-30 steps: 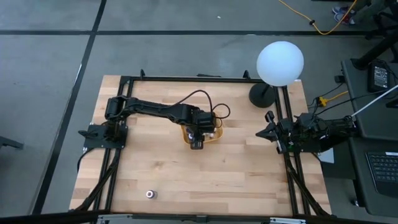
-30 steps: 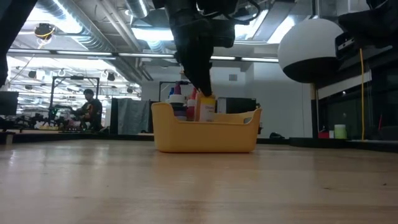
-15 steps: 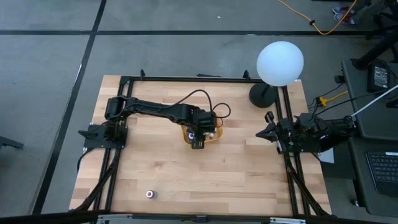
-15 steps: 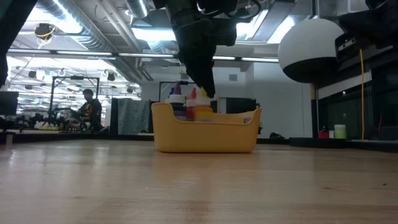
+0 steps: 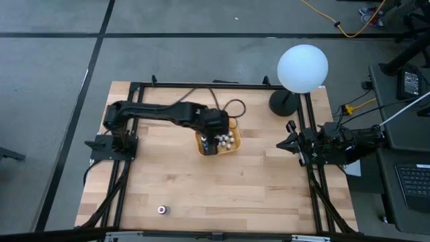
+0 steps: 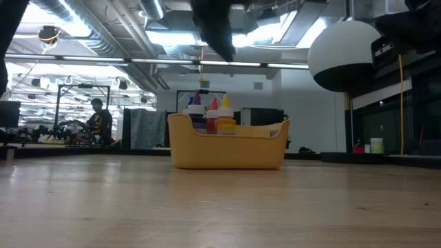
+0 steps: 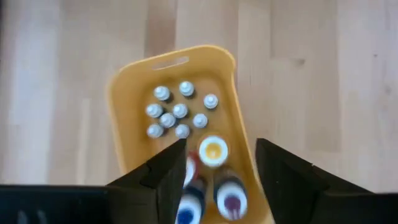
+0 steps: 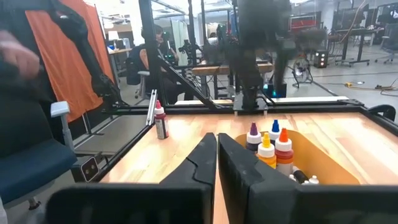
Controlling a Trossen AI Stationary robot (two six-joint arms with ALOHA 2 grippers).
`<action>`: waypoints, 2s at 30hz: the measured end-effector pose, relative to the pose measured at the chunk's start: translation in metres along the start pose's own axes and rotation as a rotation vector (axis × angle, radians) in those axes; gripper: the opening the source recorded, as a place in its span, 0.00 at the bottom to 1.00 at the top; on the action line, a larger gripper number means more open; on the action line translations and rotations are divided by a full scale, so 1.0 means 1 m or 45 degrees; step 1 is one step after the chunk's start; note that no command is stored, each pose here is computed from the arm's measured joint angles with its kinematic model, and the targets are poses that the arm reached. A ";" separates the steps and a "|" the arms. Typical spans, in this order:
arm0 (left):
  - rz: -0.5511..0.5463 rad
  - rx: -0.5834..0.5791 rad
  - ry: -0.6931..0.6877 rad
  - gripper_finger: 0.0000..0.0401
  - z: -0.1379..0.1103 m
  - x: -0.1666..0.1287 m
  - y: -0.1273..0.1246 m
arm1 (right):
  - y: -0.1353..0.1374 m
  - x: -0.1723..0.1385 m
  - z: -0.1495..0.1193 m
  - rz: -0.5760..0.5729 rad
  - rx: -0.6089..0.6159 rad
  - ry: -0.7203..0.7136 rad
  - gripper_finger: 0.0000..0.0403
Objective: Pick & Place food coloring
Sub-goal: Put the pink food coloring bottle into the yellow bin
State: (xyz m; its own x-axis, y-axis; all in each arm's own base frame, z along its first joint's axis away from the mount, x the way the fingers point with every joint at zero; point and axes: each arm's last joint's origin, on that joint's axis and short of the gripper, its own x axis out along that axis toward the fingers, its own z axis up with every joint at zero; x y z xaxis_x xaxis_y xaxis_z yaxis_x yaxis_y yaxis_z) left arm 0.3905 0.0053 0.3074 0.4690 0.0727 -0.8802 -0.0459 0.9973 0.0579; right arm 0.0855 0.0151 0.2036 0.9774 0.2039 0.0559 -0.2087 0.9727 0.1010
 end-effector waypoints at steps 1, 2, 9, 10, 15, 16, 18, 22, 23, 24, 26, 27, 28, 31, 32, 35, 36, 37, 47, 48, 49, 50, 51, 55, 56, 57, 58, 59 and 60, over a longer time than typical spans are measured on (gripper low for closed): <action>-0.002 -0.006 -0.007 0.46 0.000 -0.013 -0.002 | 0.000 0.000 0.000 0.000 -0.007 0.000 0.05; -0.004 -0.014 -0.010 0.46 -0.002 -0.026 -0.005 | 0.000 0.000 0.000 0.000 -0.014 0.002 0.06; -0.053 -0.087 0.086 0.44 -0.039 -0.099 -0.054 | 0.000 0.000 -0.001 -0.001 -0.147 0.012 0.08; -0.047 -0.099 0.129 0.44 -0.048 -0.106 -0.063 | 0.000 0.000 -0.001 -0.003 -0.176 0.012 0.08; 0.093 -0.190 0.277 0.44 -0.086 -0.137 -0.098 | -0.002 0.000 -0.001 -0.106 -0.205 0.012 0.08; 0.114 -0.216 0.247 0.44 -0.089 -0.140 -0.103 | -0.004 0.000 -0.001 -0.157 -0.209 0.014 0.08; 0.140 -0.268 0.179 0.43 -0.096 -0.145 -0.112 | -0.007 -0.001 -0.002 -0.257 -0.229 0.030 0.08; 0.173 -0.360 0.124 0.42 -0.101 -0.150 -0.123 | -0.010 -0.001 -0.002 -0.313 -0.271 0.043 0.08; 0.172 -0.360 0.123 0.42 -0.102 -0.150 -0.125 | -0.010 -0.001 -0.002 -0.311 -0.269 0.043 0.08; 0.173 -0.360 0.121 0.42 -0.103 -0.150 -0.126 | -0.011 -0.001 -0.002 -0.302 -0.260 0.042 0.08; 0.177 -0.363 0.121 0.41 -0.103 -0.150 -0.127 | -0.012 -0.001 -0.002 -0.298 -0.250 0.038 0.06; 0.181 -0.362 0.121 0.41 -0.103 -0.150 -0.127 | -0.012 -0.001 -0.002 -0.298 -0.251 0.038 0.05; 0.187 -0.360 0.120 0.41 -0.103 -0.150 -0.127 | -0.013 -0.001 -0.002 -0.300 -0.253 0.037 0.03; 0.224 -0.352 0.106 0.40 -0.102 -0.149 -0.124 | -0.016 -0.002 -0.002 -0.331 -0.278 0.034 0.01; 0.232 -0.352 0.101 0.40 -0.102 -0.149 -0.123 | -0.017 -0.001 -0.004 -0.337 -0.282 0.020 0.02; 0.251 -0.368 0.094 0.40 -0.100 -0.148 -0.119 | -0.020 0.004 -0.017 -0.325 -0.277 -0.042 0.05; 0.254 -0.372 0.095 0.40 -0.099 -0.148 -0.118 | -0.021 0.006 -0.024 -0.310 -0.261 -0.073 0.06; 0.255 -0.372 0.095 0.40 -0.099 -0.147 -0.117 | -0.022 0.006 -0.028 -0.310 -0.248 -0.052 0.06; 0.241 -0.367 0.089 0.37 -0.099 -0.148 -0.119 | -0.021 0.007 -0.034 -0.236 -0.275 0.040 0.03; 0.225 -0.362 0.085 0.37 -0.099 -0.148 -0.121 | -0.021 0.007 -0.034 -0.235 -0.281 0.042 0.02; 0.201 -0.354 0.075 0.37 -0.099 -0.148 -0.124 | -0.021 0.007 -0.034 -0.235 -0.288 0.039 0.02; 0.175 -0.343 0.066 0.37 -0.098 -0.149 -0.127 | -0.021 0.006 -0.034 -0.235 -0.298 0.039 0.01; 0.152 -0.328 0.058 0.37 -0.098 -0.148 -0.130 | -0.021 0.006 -0.034 -0.235 -0.309 0.041 0.01; 0.069 -0.297 0.076 0.39 -0.106 -0.134 -0.149 | -0.021 0.007 -0.034 -0.235 -0.297 0.040 0.03; 0.039 -0.295 0.098 0.39 -0.110 -0.128 -0.155 | -0.021 0.007 -0.034 -0.232 -0.285 0.039 0.03; 0.005 -0.298 0.122 0.39 -0.115 -0.122 -0.162 | -0.021 0.007 -0.034 -0.224 -0.284 0.038 0.03; -0.024 -0.303 0.149 0.40 -0.121 -0.116 -0.169 | -0.021 0.007 -0.034 -0.217 -0.284 0.036 0.03; -0.049 -0.307 0.168 0.40 -0.128 -0.110 -0.176 | -0.021 0.007 -0.034 -0.215 -0.284 0.034 0.02; -0.069 -0.315 0.177 0.40 -0.134 -0.104 -0.183 | -0.021 0.007 -0.034 -0.215 -0.284 0.033 0.02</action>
State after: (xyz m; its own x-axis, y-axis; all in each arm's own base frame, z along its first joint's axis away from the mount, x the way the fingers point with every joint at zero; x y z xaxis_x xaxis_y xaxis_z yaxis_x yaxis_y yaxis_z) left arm 0.2321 -0.1861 0.3258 0.3519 -0.0004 -0.9360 -0.2461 0.9648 -0.0929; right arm 0.0974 -0.0001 0.1683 0.9988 0.0371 0.0308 -0.0334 0.9928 -0.1149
